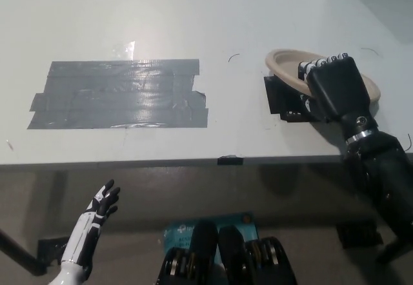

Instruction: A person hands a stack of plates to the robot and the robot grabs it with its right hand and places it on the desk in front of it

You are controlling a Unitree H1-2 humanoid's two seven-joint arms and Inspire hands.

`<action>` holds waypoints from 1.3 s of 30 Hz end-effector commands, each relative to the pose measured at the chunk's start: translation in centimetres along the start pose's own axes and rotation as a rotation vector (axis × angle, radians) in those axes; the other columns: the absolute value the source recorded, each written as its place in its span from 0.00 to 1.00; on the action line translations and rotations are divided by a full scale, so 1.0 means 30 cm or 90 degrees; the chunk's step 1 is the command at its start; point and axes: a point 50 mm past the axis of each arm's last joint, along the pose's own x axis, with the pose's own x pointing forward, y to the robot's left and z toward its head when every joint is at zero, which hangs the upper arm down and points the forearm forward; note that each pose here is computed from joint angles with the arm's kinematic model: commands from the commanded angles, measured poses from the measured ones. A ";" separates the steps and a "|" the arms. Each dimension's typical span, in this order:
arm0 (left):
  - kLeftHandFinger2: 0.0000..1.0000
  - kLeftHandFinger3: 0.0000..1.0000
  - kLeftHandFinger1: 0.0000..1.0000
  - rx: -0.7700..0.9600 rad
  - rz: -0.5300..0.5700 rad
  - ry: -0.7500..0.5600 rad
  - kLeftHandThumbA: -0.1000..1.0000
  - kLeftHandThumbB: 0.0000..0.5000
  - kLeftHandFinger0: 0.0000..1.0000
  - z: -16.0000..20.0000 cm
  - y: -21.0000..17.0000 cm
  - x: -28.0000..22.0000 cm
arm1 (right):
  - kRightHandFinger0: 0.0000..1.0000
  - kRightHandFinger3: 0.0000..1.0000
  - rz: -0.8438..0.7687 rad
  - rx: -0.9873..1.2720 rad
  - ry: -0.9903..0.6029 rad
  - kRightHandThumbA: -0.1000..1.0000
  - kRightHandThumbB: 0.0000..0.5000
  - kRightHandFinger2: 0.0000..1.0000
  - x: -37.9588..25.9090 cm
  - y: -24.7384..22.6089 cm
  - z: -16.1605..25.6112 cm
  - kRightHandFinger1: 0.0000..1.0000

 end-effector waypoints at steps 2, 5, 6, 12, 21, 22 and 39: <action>1.00 1.00 1.00 0.020 -0.008 -0.024 1.00 0.44 1.00 0.024 0.024 0.012 | 0.04 0.28 -0.035 0.037 -0.018 0.80 0.46 0.26 0.087 -0.103 0.024 0.11; 1.00 1.00 1.00 0.020 -0.010 -0.027 1.00 0.43 1.00 0.026 0.023 0.017 | 0.85 1.00 0.080 0.177 -0.013 0.88 0.78 0.98 0.091 -0.160 0.034 0.93; 1.00 1.00 1.00 0.021 -0.011 -0.026 1.00 0.43 1.00 0.026 0.023 0.017 | 1.00 1.00 0.115 0.224 -0.015 0.88 0.82 1.00 0.090 -0.185 0.036 1.00; 1.00 1.00 1.00 0.021 -0.010 -0.029 1.00 0.43 1.00 0.024 0.022 0.018 | 1.00 1.00 0.204 0.479 -0.075 0.98 1.00 1.00 0.100 -0.367 0.053 1.00; 1.00 1.00 1.00 0.023 -0.011 -0.033 1.00 0.43 1.00 0.031 0.025 0.027 | 1.00 1.00 0.265 0.672 -0.197 0.99 1.00 1.00 0.109 -0.585 0.065 1.00; 1.00 1.00 1.00 0.020 -0.010 -0.032 1.00 0.44 1.00 0.031 0.025 0.028 | 1.00 1.00 0.271 0.684 -0.204 0.98 1.00 1.00 0.105 -0.591 0.066 1.00; 1.00 1.00 1.00 0.023 -0.008 -0.048 1.00 0.45 1.00 0.064 0.030 0.075 | 1.00 1.00 0.067 0.895 -0.365 1.00 1.00 1.00 0.011 -0.939 0.031 1.00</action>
